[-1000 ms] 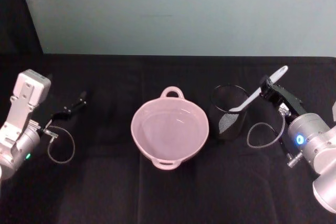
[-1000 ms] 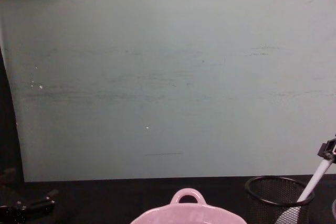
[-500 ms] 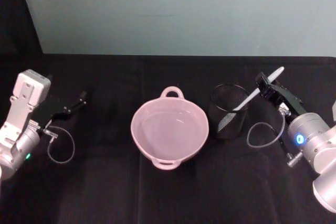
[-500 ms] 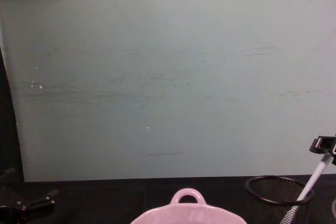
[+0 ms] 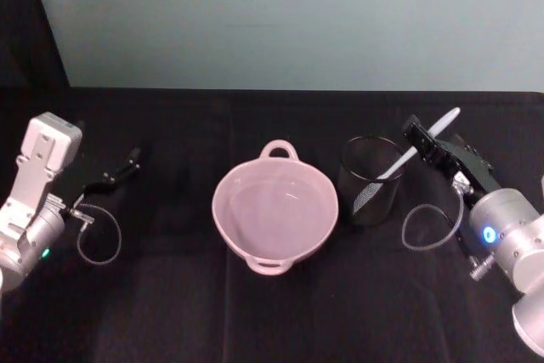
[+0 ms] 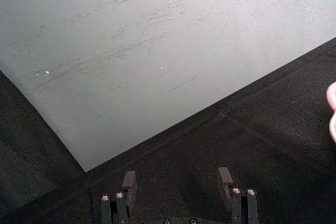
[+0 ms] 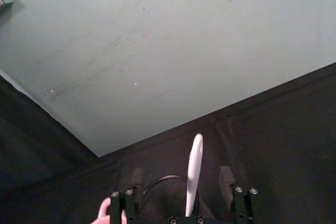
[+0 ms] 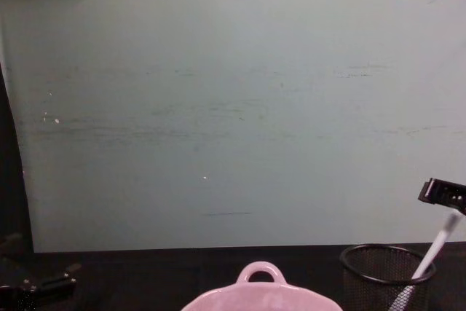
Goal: Use the one hand to pick up the spoon and stir the clear water in the bowl.
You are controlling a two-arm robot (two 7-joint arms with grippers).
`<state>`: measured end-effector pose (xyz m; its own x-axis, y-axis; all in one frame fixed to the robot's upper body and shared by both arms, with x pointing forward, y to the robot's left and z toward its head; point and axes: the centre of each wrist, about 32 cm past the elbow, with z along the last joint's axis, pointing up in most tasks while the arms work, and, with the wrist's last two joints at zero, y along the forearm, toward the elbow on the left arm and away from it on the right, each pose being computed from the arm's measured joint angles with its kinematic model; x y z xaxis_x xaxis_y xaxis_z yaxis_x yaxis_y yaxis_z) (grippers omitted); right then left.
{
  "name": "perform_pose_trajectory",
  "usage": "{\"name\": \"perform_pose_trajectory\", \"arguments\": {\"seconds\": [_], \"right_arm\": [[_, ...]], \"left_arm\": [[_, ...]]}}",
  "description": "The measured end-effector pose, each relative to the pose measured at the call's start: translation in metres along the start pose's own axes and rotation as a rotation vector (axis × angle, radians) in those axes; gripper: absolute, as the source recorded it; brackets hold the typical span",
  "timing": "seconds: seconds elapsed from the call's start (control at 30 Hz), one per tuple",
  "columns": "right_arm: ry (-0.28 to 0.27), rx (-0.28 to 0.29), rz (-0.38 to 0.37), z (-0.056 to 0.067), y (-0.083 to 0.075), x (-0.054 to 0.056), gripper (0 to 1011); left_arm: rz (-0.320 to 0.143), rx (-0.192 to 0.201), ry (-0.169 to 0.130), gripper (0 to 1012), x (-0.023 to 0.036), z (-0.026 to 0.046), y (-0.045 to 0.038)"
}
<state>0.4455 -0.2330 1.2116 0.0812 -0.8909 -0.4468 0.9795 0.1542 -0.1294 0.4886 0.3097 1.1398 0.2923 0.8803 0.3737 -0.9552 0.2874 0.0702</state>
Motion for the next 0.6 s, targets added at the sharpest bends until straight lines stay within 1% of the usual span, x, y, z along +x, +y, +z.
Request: {"name": "perform_pose_trajectory", "arguments": {"seconds": [0.1,0.13,0.23,0.27,0.3,0.33,0.37,0.43,0.47,0.5,0.53,0.57,0.6], "right_arm": [[-0.025,-0.005,-0.004,0.001,-0.008,-0.003,953],[-0.044,-0.01,-0.006,0.001,-0.013,-0.004,996],[-0.074,-0.014,-0.004,0.002,-0.02,-0.005,1003],[-0.099,-0.012,0.002,0.003,-0.026,-0.005,1002],[-0.112,-0.011,0.006,0.004,-0.029,-0.004,1002],[-0.142,-0.004,0.013,0.004,-0.034,-0.003,1002],[-0.142,-0.004,0.013,0.004,-0.034,-0.003,1002],[-0.202,0.015,0.021,0.005,-0.044,0.0,1002],[-0.202,0.015,0.021,0.005,-0.044,0.0,1002],[-0.217,0.019,0.023,0.005,-0.046,0.001,1002],[-0.25,0.028,0.025,0.004,-0.05,0.003,1002],[-0.267,0.035,0.025,0.004,-0.052,0.004,1002],[-0.303,0.045,0.025,0.003,-0.056,0.007,1002]], "left_arm": [[0.0,0.0,0.0,1011,0.0,0.0,0.0],[0.0,0.0,0.0,1011,0.0,0.0,0.0],[0.0,0.0,0.0,1011,0.0,0.0,0.0],[0.0,0.0,0.0,1011,0.0,0.0,0.0],[0.0,0.0,0.0,1011,0.0,0.0,0.0],[0.0,0.0,0.0,1011,0.0,0.0,0.0],[0.0,0.0,0.0,1011,0.0,0.0,0.0],[0.0,0.0,0.0,1011,0.0,0.0,0.0],[0.0,0.0,0.0,1011,0.0,0.0,0.0],[0.0,0.0,0.0,1011,0.0,0.0,0.0],[0.0,0.0,0.0,1011,0.0,0.0,0.0],[0.0,0.0,0.0,1011,0.0,0.0,0.0],[0.0,0.0,0.0,1011,0.0,0.0,0.0]]}}
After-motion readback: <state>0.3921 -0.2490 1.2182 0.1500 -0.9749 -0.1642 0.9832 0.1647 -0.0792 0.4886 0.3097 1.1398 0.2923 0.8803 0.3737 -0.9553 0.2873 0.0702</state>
